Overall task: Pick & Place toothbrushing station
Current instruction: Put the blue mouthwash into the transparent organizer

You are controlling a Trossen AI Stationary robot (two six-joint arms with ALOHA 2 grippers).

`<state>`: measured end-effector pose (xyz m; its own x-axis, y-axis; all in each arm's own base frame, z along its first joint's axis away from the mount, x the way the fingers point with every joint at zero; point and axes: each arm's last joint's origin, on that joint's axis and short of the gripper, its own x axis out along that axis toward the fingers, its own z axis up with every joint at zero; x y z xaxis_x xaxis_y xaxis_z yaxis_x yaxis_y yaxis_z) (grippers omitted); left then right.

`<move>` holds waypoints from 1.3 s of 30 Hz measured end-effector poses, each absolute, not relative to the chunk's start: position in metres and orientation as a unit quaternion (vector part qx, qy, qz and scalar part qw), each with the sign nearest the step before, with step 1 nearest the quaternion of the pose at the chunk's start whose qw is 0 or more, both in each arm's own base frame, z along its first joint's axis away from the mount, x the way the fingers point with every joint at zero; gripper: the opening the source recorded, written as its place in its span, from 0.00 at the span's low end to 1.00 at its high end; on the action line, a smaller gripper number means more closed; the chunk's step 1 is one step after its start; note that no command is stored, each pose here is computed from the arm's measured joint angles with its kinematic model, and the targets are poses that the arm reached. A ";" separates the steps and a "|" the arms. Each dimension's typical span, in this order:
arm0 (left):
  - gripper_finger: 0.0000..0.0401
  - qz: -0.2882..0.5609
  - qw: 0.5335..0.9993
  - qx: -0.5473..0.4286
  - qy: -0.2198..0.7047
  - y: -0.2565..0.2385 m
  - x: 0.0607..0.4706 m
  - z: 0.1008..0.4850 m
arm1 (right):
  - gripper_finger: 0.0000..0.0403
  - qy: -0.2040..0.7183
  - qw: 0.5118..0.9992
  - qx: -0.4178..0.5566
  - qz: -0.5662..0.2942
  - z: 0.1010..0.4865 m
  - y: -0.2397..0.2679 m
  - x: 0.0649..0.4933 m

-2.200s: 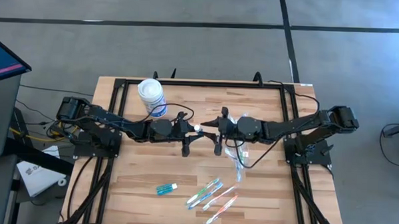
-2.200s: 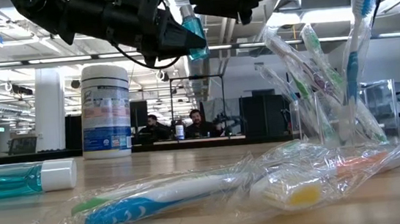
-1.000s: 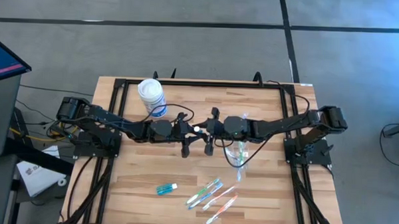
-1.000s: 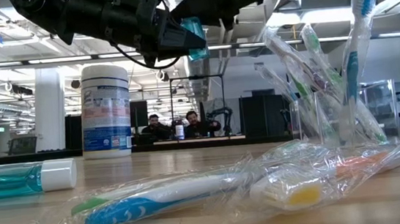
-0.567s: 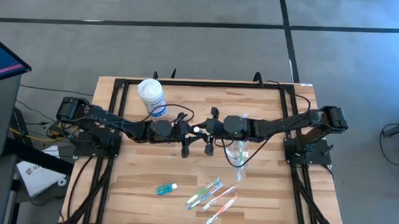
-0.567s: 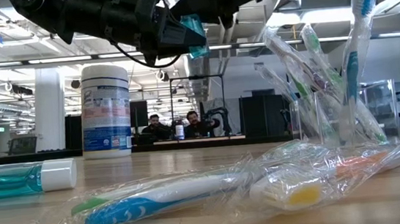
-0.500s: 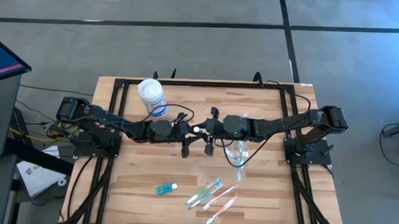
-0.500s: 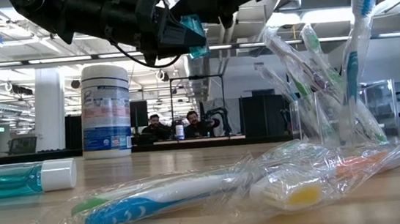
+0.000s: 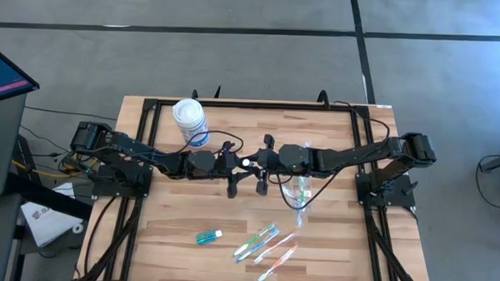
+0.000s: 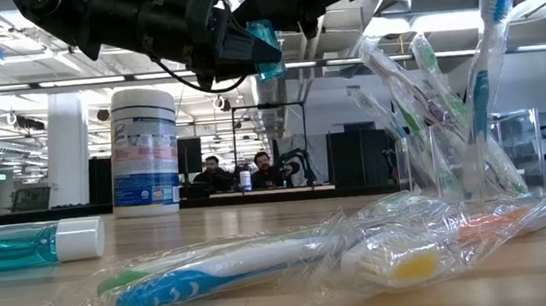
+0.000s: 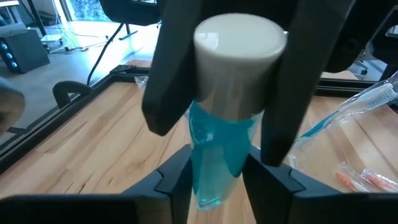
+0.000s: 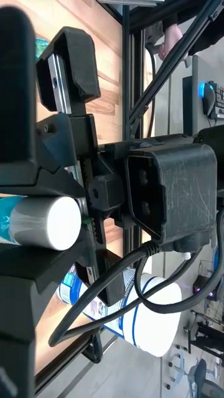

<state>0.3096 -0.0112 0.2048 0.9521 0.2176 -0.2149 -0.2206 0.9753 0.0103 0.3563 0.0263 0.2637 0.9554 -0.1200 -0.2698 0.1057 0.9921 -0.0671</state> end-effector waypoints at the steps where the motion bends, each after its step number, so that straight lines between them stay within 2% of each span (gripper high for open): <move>1: 0.33 0.111 0.988 -0.007 0.108 -0.011 0.310 0.205 | 0.21 0.138 0.988 -0.026 -0.057 0.264 0.026 0.356; 6: 0.39 0.112 0.988 -0.007 0.107 -0.011 0.310 0.205 | 0.21 0.136 0.989 -0.025 -0.056 0.269 0.026 0.350; 11: 0.42 0.116 0.987 -0.004 0.113 -0.012 0.309 0.203 | 0.21 0.123 0.991 -0.009 -0.056 0.273 0.025 0.326; 27: 0.40 0.112 0.988 -0.004 0.110 -0.012 0.309 0.204 | 0.21 0.072 0.994 0.004 -0.085 0.265 0.032 0.244; 39: 0.40 0.110 0.988 -0.005 0.110 -0.012 0.309 0.204 | 0.21 0.053 0.990 0.004 -0.127 0.252 0.038 0.203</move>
